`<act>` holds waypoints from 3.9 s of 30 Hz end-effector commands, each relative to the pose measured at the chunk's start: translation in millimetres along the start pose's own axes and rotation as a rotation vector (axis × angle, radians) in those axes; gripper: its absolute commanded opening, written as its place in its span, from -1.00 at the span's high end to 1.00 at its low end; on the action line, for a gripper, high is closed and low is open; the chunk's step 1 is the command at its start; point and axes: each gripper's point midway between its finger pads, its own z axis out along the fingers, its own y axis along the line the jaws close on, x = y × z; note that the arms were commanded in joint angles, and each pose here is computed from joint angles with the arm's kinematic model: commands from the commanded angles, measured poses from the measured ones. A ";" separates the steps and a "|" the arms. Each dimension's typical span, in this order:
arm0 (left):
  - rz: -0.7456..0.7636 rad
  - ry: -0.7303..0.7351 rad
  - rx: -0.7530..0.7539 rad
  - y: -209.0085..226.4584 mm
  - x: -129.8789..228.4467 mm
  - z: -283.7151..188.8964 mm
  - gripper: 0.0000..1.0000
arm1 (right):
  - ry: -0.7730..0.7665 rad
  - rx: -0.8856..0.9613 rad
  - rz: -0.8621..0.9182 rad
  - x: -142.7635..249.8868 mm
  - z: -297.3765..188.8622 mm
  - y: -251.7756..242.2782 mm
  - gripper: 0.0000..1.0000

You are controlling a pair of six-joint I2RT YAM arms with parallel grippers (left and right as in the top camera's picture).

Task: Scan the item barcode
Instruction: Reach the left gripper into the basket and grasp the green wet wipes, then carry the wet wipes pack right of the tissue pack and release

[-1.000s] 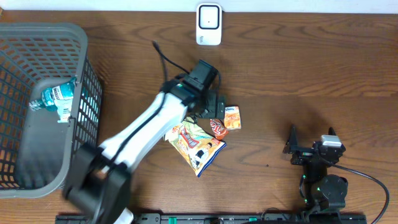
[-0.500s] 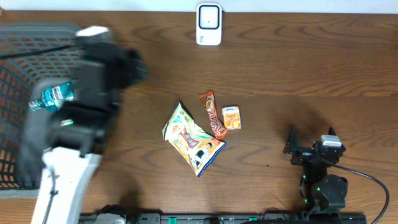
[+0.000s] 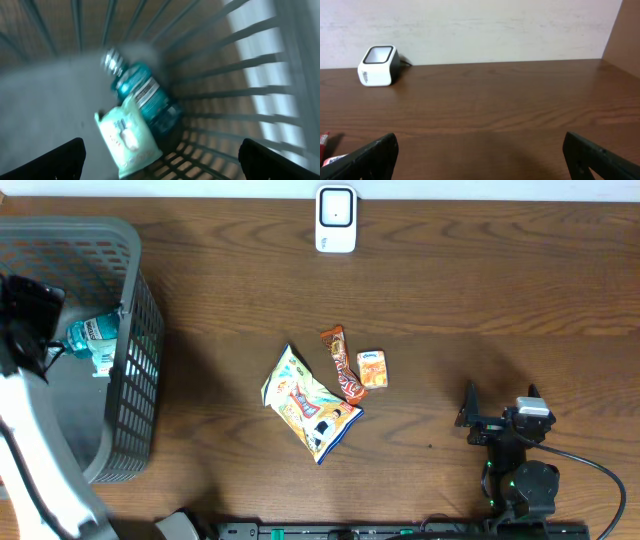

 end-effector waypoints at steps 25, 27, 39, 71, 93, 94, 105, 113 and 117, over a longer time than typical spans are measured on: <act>-0.177 0.387 -0.444 73.7 114.9 149.6 -0.95 | 0.006 -0.006 -0.009 1.8 0.0 1.3 -0.99; -0.172 0.372 -0.483 81.3 117.7 152.4 -0.96 | 0.006 -0.006 -0.009 1.8 0.0 1.3 -0.98; -0.141 0.408 -0.524 94.7 128.8 153.0 0.09 | 0.006 -0.006 -0.009 1.8 0.0 1.3 -0.99; 0.229 0.115 0.579 -114.7 143.2 -196.7 0.11 | 0.006 -0.006 -0.009 1.8 0.0 1.3 -0.99; 0.956 0.451 0.309 -139.2 450.7 -23.8 0.12 | 0.006 -0.006 -0.009 1.8 0.0 1.3 -0.98; 0.969 0.458 0.300 -135.9 457.0 -20.2 0.12 | 0.006 -0.006 -0.009 1.8 0.0 1.3 -0.99; 1.028 0.481 0.425 -146.0 512.9 -26.4 0.11 | 0.006 -0.006 -0.009 1.8 0.0 1.3 -0.99; 1.064 0.496 0.508 -147.0 551.1 -38.3 0.12 | 0.006 -0.006 -0.009 1.8 0.0 1.3 -0.99; 1.112 0.517 0.486 -131.0 574.7 -26.7 0.12 | 0.006 -0.006 -0.009 1.8 0.0 1.3 -0.99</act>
